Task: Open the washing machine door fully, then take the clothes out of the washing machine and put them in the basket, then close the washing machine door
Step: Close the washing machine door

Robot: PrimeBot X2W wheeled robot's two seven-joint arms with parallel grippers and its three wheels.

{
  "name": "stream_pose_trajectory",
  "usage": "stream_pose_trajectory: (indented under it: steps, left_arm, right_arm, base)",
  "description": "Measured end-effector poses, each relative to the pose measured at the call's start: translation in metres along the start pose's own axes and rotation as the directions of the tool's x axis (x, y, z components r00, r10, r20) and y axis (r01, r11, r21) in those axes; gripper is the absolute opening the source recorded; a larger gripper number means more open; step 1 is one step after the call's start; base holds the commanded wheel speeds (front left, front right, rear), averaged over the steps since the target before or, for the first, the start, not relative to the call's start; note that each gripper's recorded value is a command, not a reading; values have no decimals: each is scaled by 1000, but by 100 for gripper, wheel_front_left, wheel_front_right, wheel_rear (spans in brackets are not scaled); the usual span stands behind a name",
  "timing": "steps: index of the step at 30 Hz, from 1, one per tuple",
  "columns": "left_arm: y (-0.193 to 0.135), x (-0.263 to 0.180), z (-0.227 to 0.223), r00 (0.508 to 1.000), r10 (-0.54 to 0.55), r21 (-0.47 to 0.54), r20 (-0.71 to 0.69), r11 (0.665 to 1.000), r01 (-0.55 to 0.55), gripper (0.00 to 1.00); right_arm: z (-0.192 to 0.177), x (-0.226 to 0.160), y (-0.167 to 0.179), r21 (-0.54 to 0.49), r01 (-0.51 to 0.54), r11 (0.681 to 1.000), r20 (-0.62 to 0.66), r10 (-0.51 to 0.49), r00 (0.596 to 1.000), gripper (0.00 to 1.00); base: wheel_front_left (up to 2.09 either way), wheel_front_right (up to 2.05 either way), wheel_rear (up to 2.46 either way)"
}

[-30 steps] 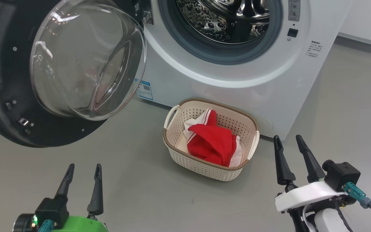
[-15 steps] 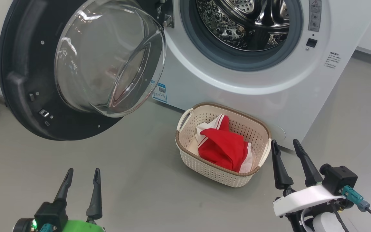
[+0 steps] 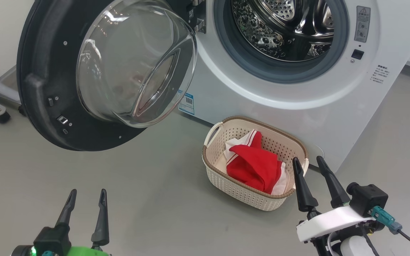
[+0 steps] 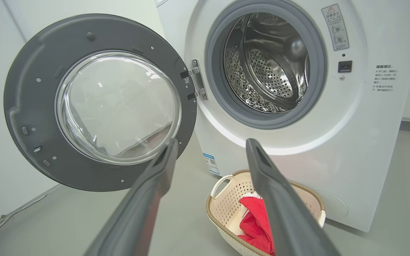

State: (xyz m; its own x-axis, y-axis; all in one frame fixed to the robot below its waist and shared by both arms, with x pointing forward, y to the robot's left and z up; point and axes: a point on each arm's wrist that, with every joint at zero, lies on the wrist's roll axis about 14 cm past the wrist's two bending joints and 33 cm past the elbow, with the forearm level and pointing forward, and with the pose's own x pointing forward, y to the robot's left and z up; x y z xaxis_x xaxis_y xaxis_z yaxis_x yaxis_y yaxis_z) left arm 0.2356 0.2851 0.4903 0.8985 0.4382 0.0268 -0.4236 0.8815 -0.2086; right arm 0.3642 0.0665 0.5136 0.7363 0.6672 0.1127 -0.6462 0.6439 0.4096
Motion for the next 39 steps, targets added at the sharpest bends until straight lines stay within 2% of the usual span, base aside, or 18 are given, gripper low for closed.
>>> stream_pose_trajectory:
  steps: [34, 35, 36, 37, 39]
  left_arm:
    - [7, -4, 3, 1000, 22, 5, 9, 1000, -22, 100]
    - [7, -4, 3, 1000, 22, 5, 9, 1000, -22, 72]
    - [7, -4, 3, 1000, 22, 5, 9, 1000, -22, 24]
    - [7, -4, 3, 1000, 22, 5, 8, 1000, -22, 0]
    - [7, -4, 2, 1000, 23, 8, 3, 1000, -23, 0]
  right_arm:
    - [-6, 1, 4, 16, -11, 1000, -17, 11, 1000, 100]
    - [-6, 1, 4, 16, -10, 1000, -17, 11, 1000, 100]
    - [-6, 1, 4, 16, -10, 1000, -17, 10, 1000, 100]
    - [-6, 1, 4, 16, -10, 1000, -18, 11, 1000, 100]
    - [-7, 1, 3, 19, -10, 1000, -20, 10, 1000, 100]
  base:
    - [0, 0, 0]
    - [0, 0, 0]
    - [0, 0, 0]
    - [0, 0, 0]
    - [0, 0, 0]
